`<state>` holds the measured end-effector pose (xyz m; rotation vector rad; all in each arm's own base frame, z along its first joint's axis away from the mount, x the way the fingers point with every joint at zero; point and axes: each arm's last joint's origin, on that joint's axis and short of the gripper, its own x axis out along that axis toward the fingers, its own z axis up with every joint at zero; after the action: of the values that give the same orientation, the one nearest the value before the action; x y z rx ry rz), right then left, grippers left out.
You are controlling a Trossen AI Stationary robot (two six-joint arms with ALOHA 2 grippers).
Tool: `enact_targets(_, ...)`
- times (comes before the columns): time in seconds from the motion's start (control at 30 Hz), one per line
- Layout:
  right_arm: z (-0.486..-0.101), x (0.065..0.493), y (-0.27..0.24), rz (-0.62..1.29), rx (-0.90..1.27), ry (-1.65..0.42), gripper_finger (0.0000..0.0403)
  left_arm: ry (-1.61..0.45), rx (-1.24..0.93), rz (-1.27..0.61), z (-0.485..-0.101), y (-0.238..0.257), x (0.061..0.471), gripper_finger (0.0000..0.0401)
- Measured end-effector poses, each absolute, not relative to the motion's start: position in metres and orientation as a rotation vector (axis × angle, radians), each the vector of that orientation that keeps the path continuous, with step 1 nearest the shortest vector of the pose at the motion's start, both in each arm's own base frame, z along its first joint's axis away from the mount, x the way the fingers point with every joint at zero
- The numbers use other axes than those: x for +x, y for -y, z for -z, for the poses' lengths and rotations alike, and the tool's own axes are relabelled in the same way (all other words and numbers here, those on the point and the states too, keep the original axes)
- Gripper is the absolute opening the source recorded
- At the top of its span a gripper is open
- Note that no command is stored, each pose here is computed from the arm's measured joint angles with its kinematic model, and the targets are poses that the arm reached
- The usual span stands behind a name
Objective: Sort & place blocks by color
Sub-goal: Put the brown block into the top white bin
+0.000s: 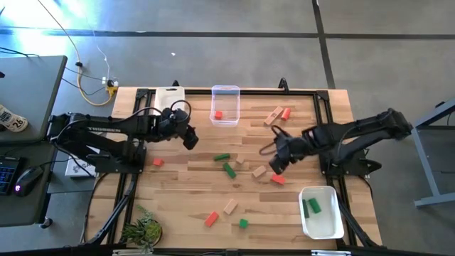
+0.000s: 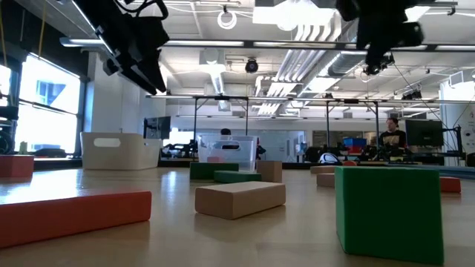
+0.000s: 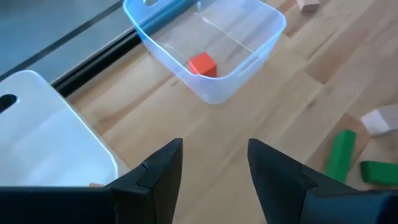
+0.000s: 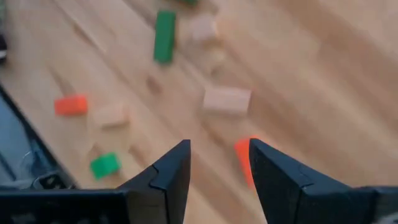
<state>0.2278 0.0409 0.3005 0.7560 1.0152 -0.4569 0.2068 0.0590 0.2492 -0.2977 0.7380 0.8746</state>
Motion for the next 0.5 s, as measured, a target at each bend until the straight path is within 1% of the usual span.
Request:
enact_targets(0.1,-0.302,0.233,-0.022,0.474,0.701,-0.963,0.016,-0.757,-0.285,-0.868,-0.249,-0.065,0.205,0.0168)
enact_targets(0.23,-0.305,0.239,0.006,0.513,0.613,-0.883,0.0184,-0.782,-0.274,-0.849,-0.249,-0.072,0.203,0.0168)
enact_targets(0.37,-0.31,0.243,0.035,0.532,0.461,-0.821,0.0202,-0.791,-0.262,-0.861,-0.249,-0.08,0.201,0.0168)
enact_targets(0.5,-0.314,0.242,0.065,0.524,0.271,-0.788,0.0206,-0.774,-0.256,-0.888,-0.25,-0.089,0.199,0.0168)
